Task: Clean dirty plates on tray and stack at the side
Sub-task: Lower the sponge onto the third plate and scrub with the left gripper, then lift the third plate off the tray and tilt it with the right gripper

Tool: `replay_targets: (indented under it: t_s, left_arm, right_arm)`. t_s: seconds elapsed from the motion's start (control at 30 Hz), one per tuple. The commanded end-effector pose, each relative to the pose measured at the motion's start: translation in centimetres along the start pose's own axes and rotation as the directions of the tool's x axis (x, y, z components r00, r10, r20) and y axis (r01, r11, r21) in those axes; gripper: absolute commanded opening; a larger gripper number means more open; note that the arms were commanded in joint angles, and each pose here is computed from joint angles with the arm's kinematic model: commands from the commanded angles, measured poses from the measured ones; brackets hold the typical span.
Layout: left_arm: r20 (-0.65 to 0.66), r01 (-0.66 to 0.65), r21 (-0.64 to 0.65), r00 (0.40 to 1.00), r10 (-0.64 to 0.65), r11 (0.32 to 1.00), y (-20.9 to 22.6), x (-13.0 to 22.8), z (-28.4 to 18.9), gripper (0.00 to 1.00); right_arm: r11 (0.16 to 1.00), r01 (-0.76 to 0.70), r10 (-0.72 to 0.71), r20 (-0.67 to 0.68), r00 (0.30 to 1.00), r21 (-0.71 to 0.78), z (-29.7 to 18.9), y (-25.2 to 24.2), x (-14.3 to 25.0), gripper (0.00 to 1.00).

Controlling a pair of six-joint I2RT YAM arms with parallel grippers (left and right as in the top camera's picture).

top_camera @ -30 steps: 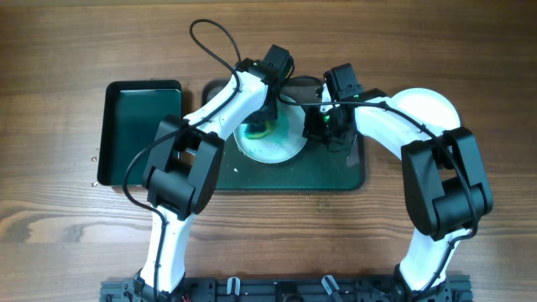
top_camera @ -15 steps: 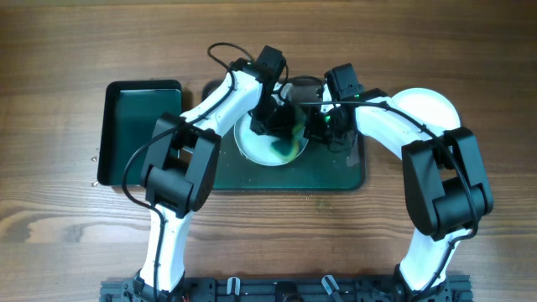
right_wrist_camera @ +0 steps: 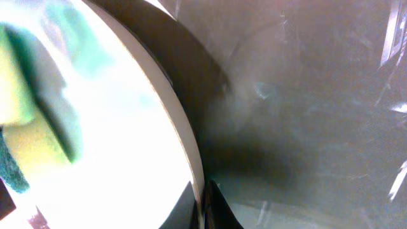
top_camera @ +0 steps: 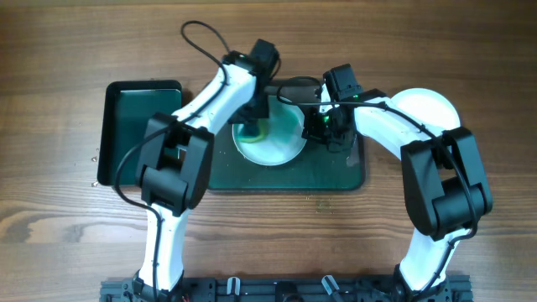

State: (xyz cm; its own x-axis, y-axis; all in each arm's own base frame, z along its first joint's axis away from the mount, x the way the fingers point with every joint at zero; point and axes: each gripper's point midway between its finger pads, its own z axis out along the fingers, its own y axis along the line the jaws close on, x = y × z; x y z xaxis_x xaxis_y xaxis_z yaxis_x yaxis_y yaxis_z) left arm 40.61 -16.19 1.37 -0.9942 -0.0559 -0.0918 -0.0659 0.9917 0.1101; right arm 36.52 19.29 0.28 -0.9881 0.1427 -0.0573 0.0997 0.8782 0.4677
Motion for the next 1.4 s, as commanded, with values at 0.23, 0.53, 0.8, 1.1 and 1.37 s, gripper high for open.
replay_targets:
  t_s: [0.23, 0.53, 0.8, 1.1, 1.37]
  left_arm:
    - [-0.07, -0.027, 0.142, 0.997, 0.037, 0.989, 1.0, -1.8, -6.9, 0.04]
    - [-0.07, -0.003, 0.21, 0.997, 0.018, 0.978, 0.7, -2.3, -7.7, 0.04]
    - [-0.044, -0.008, 0.221, 0.999, 0.018, 0.975, 0.3, -2.9, -7.7, 0.04]
    - [-0.037, -0.006, 0.224, 0.999, 0.015, 0.975, 0.2, -3.1, -7.7, 0.04]
    - [-0.039, -0.002, 0.224, 0.999, 0.011, 0.975, 0.2, -3.1, -7.7, 0.04]
  right_arm:
    - [1.0, 0.007, -0.007, -0.011, 1.0, -0.003, -0.1, 0.0, 0.0, 0.04]
    - [0.901, 0.101, -0.231, 0.268, 0.935, 0.422, -9.2, -1.6, -2.4, 0.04]
    - [0.618, -0.013, -0.527, 0.427, 0.735, 0.786, -19.2, 0.2, -2.0, 0.04]
    - [0.348, -0.13, -0.719, 0.353, 0.599, 0.929, -26.4, 1.5, -0.6, 0.04]
    - [0.129, -0.295, -0.833, 0.265, 0.486, 0.947, -31.3, 4.3, 1.0, 0.04]
